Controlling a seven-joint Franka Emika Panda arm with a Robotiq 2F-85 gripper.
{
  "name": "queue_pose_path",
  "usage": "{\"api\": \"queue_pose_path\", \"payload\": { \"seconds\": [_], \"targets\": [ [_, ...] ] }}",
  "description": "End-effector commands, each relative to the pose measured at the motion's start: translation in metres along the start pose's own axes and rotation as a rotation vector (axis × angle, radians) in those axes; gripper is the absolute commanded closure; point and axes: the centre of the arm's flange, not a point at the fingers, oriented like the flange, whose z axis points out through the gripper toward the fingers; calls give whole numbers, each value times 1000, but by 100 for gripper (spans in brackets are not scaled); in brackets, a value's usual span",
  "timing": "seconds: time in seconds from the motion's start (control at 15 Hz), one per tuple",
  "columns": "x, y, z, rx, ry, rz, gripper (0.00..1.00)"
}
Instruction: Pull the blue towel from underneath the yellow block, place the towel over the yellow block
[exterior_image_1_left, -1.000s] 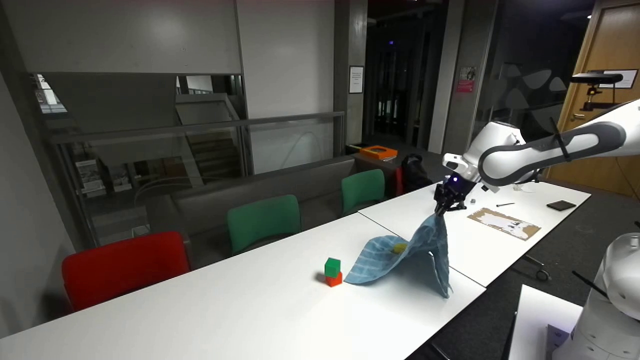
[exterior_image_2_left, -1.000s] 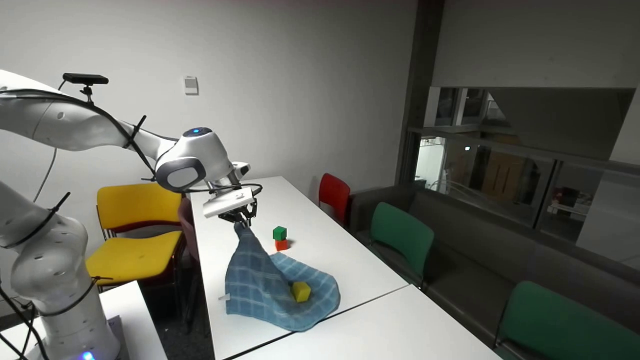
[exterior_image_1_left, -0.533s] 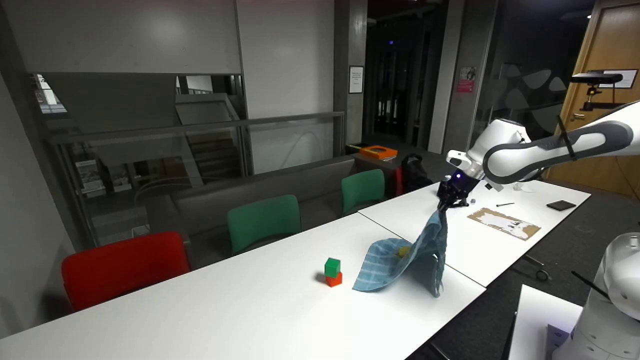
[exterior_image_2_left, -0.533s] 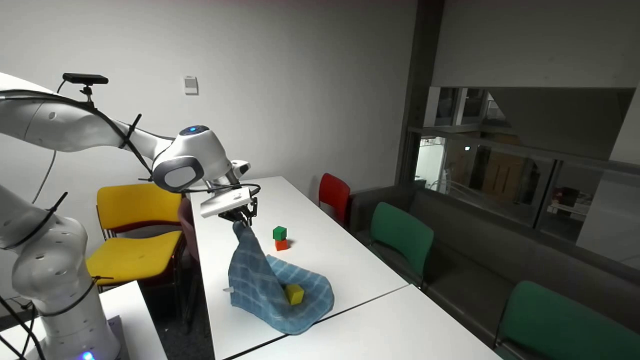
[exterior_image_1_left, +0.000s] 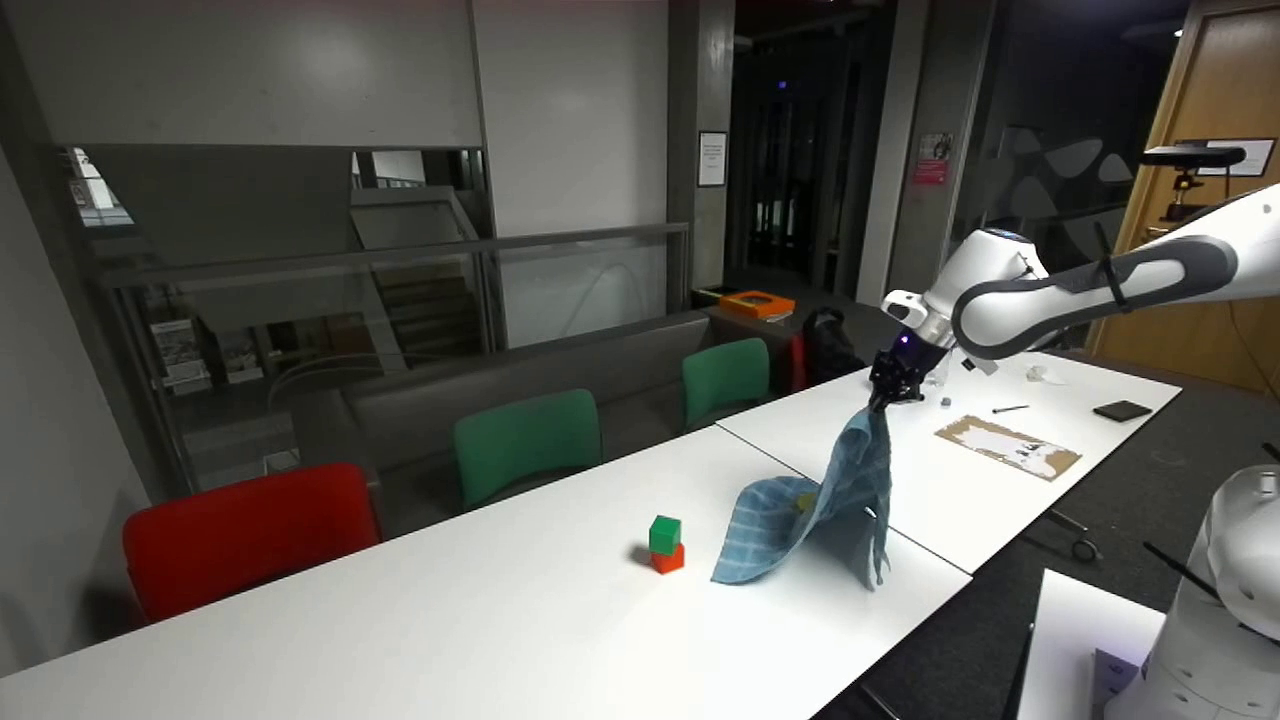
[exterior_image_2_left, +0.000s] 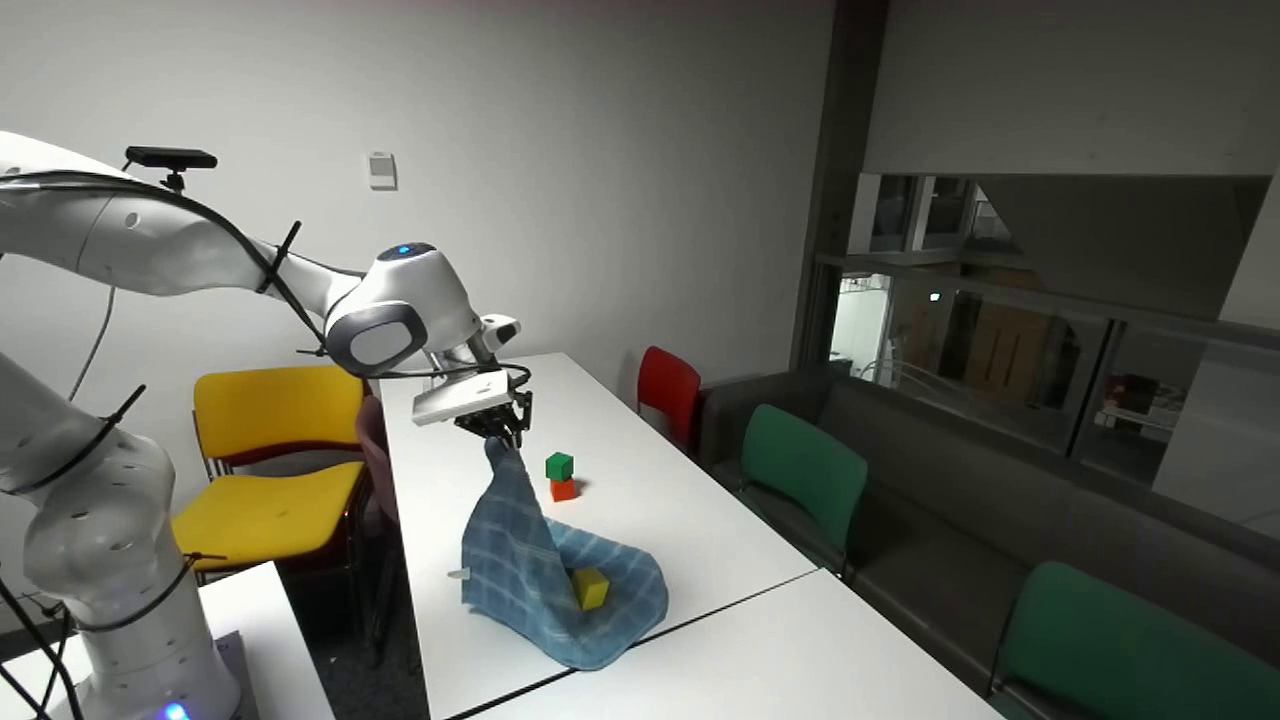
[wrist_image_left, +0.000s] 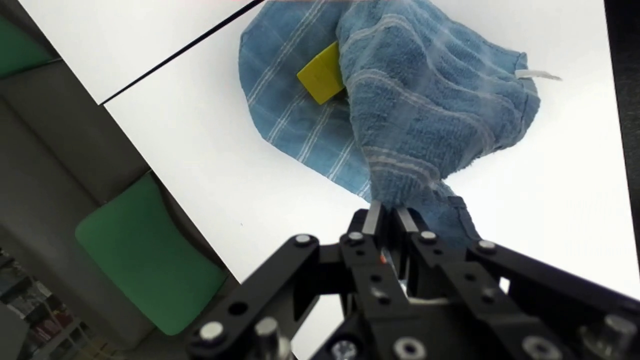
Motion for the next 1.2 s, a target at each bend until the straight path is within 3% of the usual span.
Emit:
{"api": "queue_pose_path", "payload": {
  "seconds": [0.0, 0.4, 1.13],
  "targets": [
    [14, 38, -2, 23, -25, 71, 98],
    [26, 51, -23, 40, -51, 99, 98],
    [48, 46, -72, -21, -55, 127, 98]
  ]
}}
